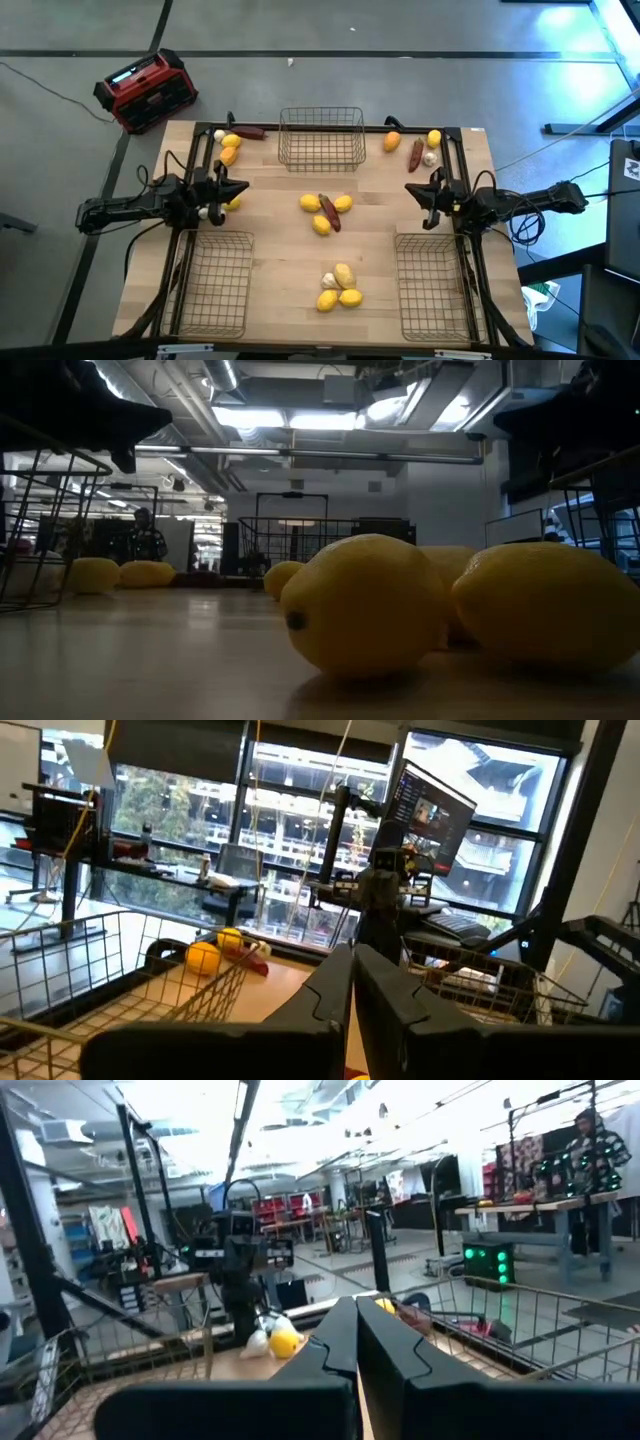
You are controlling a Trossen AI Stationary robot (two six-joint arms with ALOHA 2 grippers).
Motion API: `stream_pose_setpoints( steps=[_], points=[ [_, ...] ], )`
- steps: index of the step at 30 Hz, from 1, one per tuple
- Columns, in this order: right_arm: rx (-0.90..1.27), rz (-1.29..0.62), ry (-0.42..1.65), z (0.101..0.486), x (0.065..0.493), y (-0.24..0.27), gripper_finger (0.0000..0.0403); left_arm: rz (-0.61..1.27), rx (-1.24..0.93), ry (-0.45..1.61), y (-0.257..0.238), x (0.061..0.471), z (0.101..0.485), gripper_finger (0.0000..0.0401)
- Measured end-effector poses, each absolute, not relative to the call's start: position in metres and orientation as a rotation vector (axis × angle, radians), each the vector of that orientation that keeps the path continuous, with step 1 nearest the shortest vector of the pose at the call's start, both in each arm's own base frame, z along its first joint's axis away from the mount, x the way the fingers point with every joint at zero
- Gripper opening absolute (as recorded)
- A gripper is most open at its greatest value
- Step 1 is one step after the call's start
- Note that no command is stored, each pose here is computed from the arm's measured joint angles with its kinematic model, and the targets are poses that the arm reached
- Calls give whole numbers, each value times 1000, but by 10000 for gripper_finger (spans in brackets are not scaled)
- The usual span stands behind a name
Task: Sort produce into baskets
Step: Put the lemon into the top wire basket
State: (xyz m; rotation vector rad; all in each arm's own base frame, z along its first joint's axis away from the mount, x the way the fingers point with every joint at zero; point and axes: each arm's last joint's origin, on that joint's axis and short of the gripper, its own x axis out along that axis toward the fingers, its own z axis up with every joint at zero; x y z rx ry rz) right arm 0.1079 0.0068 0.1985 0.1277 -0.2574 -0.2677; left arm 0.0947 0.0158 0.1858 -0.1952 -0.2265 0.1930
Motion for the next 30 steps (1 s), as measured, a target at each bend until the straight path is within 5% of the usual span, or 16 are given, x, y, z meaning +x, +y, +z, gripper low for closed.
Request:
stream_pose_setpoints(
  steps=[9,17,30],
  points=[
    [40,-290,-114,240,139,11,9,204,-204,-120,16,96,175,13],
    [-88,-392,253,280,195,-8,9,214,-206,-31,16,97,167,13],
    [-217,-215,481,289,253,-72,9,213,-202,-31,16,97,167,13]
  ],
)
